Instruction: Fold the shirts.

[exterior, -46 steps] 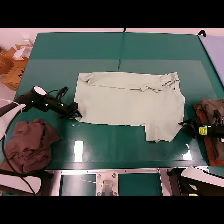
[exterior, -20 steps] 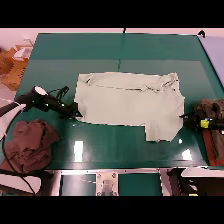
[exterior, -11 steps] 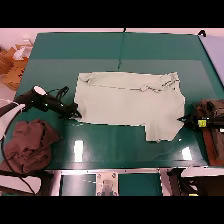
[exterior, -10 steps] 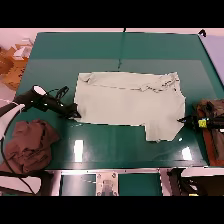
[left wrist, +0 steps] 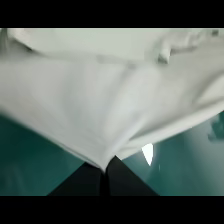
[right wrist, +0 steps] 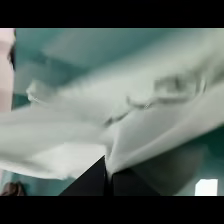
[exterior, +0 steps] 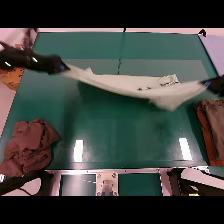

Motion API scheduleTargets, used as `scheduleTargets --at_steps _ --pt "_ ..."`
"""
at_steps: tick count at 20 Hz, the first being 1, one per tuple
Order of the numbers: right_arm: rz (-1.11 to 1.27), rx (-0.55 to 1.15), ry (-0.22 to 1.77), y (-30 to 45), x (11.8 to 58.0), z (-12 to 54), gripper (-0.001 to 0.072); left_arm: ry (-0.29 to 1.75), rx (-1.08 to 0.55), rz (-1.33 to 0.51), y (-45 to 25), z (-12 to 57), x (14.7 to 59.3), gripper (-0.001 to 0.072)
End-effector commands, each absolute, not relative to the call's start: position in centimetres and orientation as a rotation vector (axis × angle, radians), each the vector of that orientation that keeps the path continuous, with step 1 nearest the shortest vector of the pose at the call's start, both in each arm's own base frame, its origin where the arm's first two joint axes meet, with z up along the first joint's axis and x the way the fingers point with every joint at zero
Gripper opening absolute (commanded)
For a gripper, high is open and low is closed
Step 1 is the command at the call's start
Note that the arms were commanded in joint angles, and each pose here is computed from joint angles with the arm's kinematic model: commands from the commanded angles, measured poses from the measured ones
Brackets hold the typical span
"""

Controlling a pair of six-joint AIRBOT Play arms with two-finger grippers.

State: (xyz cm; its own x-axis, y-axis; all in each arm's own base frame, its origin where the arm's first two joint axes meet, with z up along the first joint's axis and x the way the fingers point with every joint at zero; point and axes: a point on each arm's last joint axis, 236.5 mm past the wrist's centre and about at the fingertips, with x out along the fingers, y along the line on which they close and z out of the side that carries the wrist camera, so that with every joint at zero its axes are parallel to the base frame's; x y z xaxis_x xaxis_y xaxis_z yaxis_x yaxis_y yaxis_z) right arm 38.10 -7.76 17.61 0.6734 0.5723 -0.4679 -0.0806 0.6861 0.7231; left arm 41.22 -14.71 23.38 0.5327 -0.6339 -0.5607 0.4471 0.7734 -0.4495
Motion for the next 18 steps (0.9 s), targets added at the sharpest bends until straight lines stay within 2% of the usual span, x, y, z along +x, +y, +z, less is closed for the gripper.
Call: scheduleTargets --at_steps 1,3,5,8,12,15,18 --pt "0.390 0.428 0.391 -4.0 34.6 36.6 0.0020 0.309 -0.125 -0.664 -14.6 42.6 35.1 0.0020" --pt "0.301 0.278 0.178 -1.9 31.0 44.5 0.0019 0.077 -0.046 -0.652 -14.3 50.7 29.8 0.0020" --pt "0.221 0.159 -0.017 0.4 27.3 50.4 0.0020 -0.114 -0.006 -0.600 -13.3 56.0 24.7 0.0021" --pt "0.101 0.098 -0.180 1.4 23.8 54.4 0.0020 -0.207 0.046 -0.462 -10.6 57.9 20.9 0.0021" --pt "0.060 0.103 -0.137 0.6 24.0 53.1 0.0020 -0.066 0.054 -0.260 -6.1 54.2 23.8 0.0021" --pt "0.097 0.228 -0.032 -1.6 27.1 48.2 0.0020 0.119 0.027 -0.262 -6.0 47.6 29.8 0.0021" --pt "0.145 0.347 0.107 -4.2 32.9 39.5 0.0020 0.359 0.017 -0.314 -6.9 38.0 37.4 0.0021"
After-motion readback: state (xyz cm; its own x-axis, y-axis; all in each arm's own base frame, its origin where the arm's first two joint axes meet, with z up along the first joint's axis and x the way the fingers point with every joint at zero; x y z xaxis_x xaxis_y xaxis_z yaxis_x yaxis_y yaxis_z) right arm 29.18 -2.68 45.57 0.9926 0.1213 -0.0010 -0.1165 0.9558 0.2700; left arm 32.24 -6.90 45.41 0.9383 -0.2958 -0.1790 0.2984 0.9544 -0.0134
